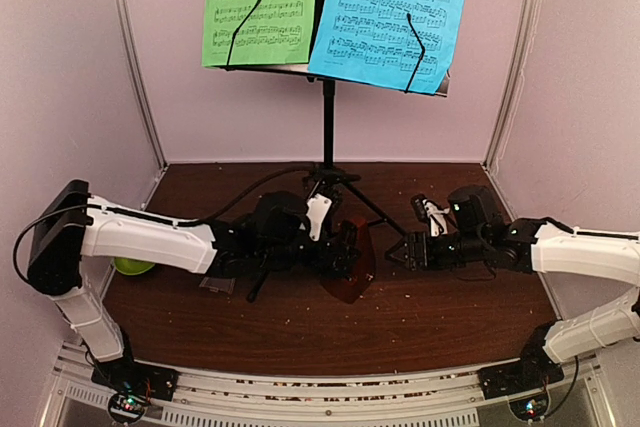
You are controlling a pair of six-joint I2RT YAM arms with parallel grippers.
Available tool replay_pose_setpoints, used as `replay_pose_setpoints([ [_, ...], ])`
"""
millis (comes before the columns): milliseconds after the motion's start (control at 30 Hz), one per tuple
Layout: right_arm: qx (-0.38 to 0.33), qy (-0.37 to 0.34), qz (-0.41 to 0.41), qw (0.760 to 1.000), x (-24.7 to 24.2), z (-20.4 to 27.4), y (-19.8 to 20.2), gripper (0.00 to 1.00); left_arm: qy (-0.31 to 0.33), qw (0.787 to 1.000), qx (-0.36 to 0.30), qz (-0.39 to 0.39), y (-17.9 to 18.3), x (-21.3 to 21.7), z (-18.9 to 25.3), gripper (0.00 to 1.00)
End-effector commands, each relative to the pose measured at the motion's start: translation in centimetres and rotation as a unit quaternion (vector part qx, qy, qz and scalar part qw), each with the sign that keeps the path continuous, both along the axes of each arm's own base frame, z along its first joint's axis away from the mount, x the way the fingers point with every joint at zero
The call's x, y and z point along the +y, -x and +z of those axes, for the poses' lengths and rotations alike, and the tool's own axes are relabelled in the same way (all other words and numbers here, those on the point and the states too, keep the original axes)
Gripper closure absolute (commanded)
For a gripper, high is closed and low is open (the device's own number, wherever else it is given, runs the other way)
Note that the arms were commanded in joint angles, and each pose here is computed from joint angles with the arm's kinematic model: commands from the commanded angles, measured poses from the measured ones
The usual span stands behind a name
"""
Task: Set up the instrument practice props
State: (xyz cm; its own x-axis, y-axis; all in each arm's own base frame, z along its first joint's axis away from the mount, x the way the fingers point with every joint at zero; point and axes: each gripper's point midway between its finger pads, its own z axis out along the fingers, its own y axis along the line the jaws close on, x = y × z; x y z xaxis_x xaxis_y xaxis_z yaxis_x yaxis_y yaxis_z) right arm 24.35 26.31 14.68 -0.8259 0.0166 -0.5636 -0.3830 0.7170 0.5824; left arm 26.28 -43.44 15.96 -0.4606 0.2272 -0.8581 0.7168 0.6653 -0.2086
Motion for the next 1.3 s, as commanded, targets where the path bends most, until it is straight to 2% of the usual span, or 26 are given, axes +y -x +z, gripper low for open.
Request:
replay_pose_setpoints([
  [0,-0.007,-0.005,0.002,1.0,0.1,0.8,-0.4,0.37,0.057,0.997,-0.026,-0.039,0.5,0.8,1.5,0.02],
  [400,0.005,-0.005,0.001,1.0,-0.2,0.9,0.0,0.37,0.046,0.99,-0.031,-0.133,0.8,-0.1,-3.2,0.02],
  [567,0.006,-0.006,-0.003,1.0,-0.5,1.1,0.2,0.38,0.056,0.989,-0.019,-0.138,0.9,-0.6,-5.3,0.02],
  [900,-0.003,-0.023,-0.013,1.0,-0.7,2.5,0.0,0.37,0.086,0.98,-0.011,-0.177,4.1,-2.1,-5.0,0.02],
  [1067,-0.009,-0.059,-0.023,0.998,-0.7,4.6,0.3,0.24,0.097,0.98,-0.009,-0.175,6.2,-3.0,-4.7,0.02],
  [1200,-0.022,-0.079,-0.037,0.996,-1.2,6.5,0.4,0.06,0.097,0.977,-0.007,-0.19,8.0,-4.4,-5.1,0.02],
  [1267,-0.03,-0.081,-0.046,0.995,-1.7,7.4,0.5,0.01,0.098,0.976,-0.005,-0.196,8.2,-5.2,-5.4,0.02],
])
